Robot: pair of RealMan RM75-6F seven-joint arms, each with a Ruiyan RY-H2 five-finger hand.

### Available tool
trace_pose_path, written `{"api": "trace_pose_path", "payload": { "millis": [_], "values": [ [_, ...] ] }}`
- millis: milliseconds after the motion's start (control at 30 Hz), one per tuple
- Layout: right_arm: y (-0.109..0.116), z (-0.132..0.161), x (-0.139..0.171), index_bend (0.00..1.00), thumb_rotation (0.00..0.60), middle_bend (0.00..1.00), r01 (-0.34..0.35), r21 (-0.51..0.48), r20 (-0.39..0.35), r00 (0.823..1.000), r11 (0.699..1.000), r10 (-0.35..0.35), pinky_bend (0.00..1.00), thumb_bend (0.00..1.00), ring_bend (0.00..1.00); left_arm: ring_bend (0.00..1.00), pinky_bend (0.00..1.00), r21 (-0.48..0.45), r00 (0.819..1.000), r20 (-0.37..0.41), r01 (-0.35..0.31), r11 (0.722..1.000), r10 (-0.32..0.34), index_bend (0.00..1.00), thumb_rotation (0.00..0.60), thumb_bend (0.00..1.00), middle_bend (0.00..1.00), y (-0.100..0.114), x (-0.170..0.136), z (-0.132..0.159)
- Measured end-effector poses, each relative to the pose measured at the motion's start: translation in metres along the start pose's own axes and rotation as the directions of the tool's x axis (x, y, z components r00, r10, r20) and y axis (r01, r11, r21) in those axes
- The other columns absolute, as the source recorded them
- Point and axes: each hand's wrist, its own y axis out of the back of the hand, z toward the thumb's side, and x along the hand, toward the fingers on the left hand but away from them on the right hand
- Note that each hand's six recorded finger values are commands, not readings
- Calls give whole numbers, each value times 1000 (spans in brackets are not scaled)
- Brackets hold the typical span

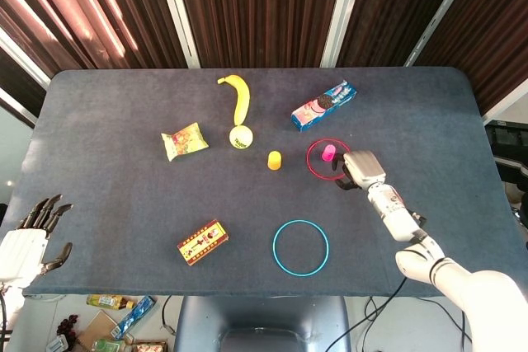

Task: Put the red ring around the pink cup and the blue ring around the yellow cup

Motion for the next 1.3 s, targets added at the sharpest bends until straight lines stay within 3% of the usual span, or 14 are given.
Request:
{"api": "trace_pose_path", "payload": {
  "millis": [200, 333, 533, 633, 900, 1033, 1300],
  "values": [
    [2, 6, 7, 501, 600, 1000, 3, -11, -36, 999, 1000, -3, 1000, 304, 1000, 41, 252, -1, 1000, 4, -1, 1000, 1, 165, 600, 379, 42, 0, 0, 1],
    [2, 27, 25, 556, 600, 1000, 4, -23, -131, 991, 1000, -7, 1000, 304, 1000, 41, 252, -2, 1000, 4, -3, 1000, 3, 165, 600, 379, 43, 1, -1, 1],
    [1, 61, 69, 606, 600, 1000, -20, -18, -296, 955, 1000, 14, 1000, 304, 1000, 49, 252, -8, 1000, -11, -10, 1000, 10, 165, 600, 378, 46, 3, -1, -3],
    [3, 69, 92, 612, 600, 1000, -37, 2, -342, 939, 999, 36, 1000, 307, 1000, 50, 252, -18, 999, -29, -24, 1000, 23, 165, 600, 378, 47, 7, -1, -7],
    [-7, 62, 129, 625, 600, 1000, -141, 55, -334, 930, 989, 151, 1000, 383, 1000, 50, 252, -30, 996, -77, -48, 998, 46, 169, 600, 379, 47, 13, -1, -20],
    [-25, 61, 143, 627, 600, 1000, -214, 90, -335, 913, 973, 232, 1000, 392, 1000, 50, 252, -33, 994, -96, -54, 998, 51, 170, 600, 378, 48, 15, -1, -25],
    [-43, 66, 153, 630, 600, 1000, -285, 102, -359, 883, 953, 303, 1000, 393, 1000, 50, 252, -42, 992, -112, -65, 997, 60, 171, 600, 378, 47, 18, -2, -29]
  ]
}}
